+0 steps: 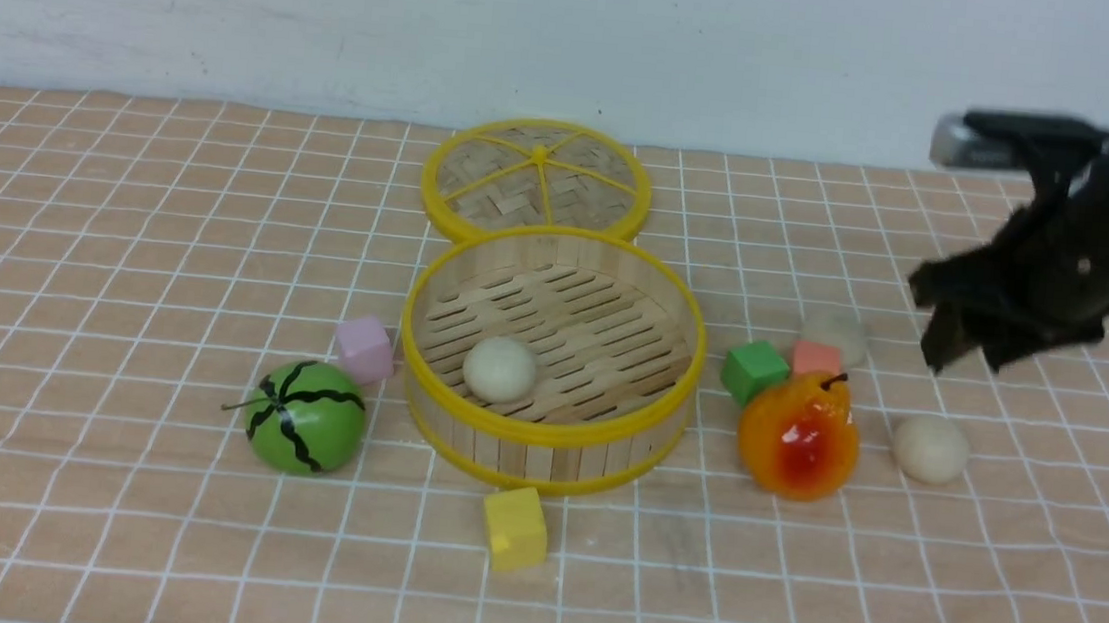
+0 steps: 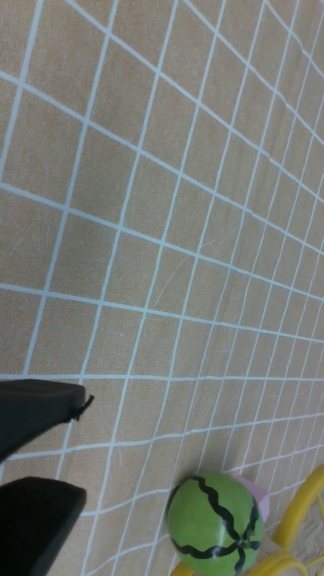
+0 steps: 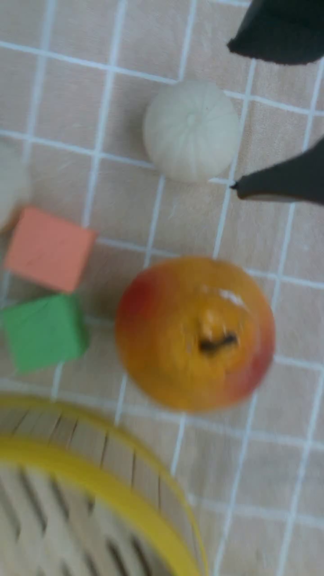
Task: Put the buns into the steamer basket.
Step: Use the right arm to grab a steamed stuffed bun
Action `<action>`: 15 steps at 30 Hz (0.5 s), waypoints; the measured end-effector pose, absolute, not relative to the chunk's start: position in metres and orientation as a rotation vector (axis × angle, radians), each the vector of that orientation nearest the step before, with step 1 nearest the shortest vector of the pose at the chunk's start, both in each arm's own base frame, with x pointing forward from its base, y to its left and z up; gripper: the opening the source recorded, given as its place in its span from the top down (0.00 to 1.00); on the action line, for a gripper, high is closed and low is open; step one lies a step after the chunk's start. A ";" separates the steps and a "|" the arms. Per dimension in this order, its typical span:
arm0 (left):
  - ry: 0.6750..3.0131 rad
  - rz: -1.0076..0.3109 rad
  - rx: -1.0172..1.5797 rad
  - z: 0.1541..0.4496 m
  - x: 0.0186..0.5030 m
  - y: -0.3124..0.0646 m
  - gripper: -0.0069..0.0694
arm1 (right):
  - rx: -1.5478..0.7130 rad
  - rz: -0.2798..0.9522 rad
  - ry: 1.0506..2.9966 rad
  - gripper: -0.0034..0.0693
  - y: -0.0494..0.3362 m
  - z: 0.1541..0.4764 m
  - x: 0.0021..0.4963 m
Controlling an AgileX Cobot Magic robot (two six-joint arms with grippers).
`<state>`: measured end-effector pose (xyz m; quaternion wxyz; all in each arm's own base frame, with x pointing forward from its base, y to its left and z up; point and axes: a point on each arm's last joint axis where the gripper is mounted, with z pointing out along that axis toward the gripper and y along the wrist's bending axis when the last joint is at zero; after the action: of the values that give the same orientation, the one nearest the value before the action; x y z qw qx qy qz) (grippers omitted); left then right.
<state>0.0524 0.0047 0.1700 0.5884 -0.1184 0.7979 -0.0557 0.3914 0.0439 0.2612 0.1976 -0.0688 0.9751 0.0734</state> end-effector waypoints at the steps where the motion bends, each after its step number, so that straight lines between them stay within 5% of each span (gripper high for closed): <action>1: 1.859 -0.130 -0.276 0.170 0.052 0.005 0.60 | -0.187 0.200 2.729 0.51 0.043 0.256 0.392; 7: 1.859 -0.130 -0.276 0.170 0.052 0.005 0.60 | -0.178 0.146 2.704 0.62 0.038 0.229 0.401; 15: 1.859 -0.130 -0.276 0.170 0.052 0.005 0.60 | -0.200 0.106 2.772 0.62 0.036 0.187 0.413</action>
<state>0.0524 0.0047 0.1700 0.5884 -0.1184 0.7979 -0.0557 0.4132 0.0362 0.1872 0.1792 -0.0707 0.9806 0.0377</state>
